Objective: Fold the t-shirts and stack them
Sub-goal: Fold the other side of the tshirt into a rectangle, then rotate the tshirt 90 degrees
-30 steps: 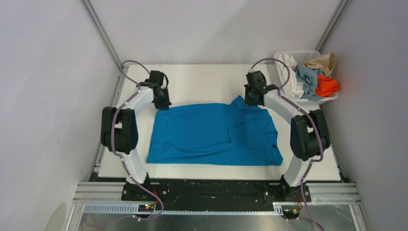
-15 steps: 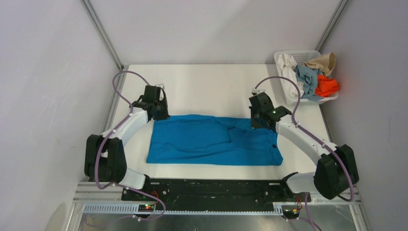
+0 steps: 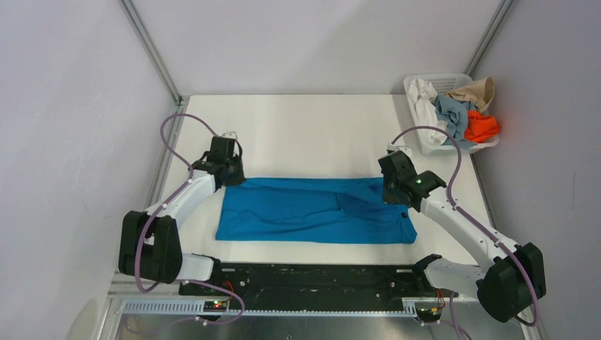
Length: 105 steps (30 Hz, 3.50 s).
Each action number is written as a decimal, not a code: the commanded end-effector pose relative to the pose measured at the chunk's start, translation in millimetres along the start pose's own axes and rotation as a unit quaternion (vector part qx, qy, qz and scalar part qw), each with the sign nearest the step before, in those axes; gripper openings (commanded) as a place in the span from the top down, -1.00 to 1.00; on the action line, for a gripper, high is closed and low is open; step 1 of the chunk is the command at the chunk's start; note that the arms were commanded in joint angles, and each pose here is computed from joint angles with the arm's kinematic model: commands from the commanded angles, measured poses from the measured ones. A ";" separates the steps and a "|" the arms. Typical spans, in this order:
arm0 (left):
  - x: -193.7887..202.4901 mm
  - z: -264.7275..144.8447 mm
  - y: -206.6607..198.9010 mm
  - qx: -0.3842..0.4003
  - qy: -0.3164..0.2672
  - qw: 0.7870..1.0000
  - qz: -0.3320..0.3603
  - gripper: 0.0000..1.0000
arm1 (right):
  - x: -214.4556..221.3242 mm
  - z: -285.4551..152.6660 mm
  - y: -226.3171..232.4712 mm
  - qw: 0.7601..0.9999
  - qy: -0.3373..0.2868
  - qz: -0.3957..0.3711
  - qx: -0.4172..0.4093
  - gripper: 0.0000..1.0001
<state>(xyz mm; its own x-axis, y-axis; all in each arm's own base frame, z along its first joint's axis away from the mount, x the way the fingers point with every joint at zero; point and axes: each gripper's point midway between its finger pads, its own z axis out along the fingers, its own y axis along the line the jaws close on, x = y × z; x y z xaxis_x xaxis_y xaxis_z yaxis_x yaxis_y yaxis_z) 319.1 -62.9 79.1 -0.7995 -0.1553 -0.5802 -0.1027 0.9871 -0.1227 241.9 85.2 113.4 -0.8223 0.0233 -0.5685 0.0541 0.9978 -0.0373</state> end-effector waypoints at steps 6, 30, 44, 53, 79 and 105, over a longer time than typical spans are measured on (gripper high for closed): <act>-12.1 -12.0 -0.3 0.000 -0.042 0.999 -0.017 0.82 | 9.9 -2.4 -0.5 1.000 0.006 0.013 -0.011 1.00; -12.6 -86.4 6.0 -0.020 -0.128 0.971 -0.200 -0.99 | 14.5 -35.2 52.7 0.975 -0.043 0.135 -0.169 -0.99; 42.1 7.7 -88.5 0.087 0.064 0.990 -0.089 -0.99 | 5.9 64.7 82.6 0.957 0.066 0.201 -0.197 -0.99; 75.9 14.5 -16.7 -0.014 0.058 0.986 -0.155 -0.99 | 31.8 41.5 100.1 0.959 0.095 0.153 -0.220 -0.99; 79.1 -38.6 87.8 -0.149 -0.049 0.941 -0.299 -0.99 | 125.7 -40.8 109.7 0.965 0.104 -0.012 -0.242 -0.99; 92.7 9.8 -73.9 0.028 0.079 0.992 -0.089 -0.99 | -33.4 99.6 40.0 0.949 0.039 0.269 -0.159 -0.99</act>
<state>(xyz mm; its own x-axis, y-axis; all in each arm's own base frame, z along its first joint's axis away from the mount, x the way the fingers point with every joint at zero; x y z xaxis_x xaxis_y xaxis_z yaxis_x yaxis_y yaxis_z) 250.4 -133.4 24.8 -0.8648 -0.2966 -0.4051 -0.2435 0.9534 -0.1782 261.5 141.7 40.8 -0.8027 0.5505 -0.2294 0.3593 0.7534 0.5508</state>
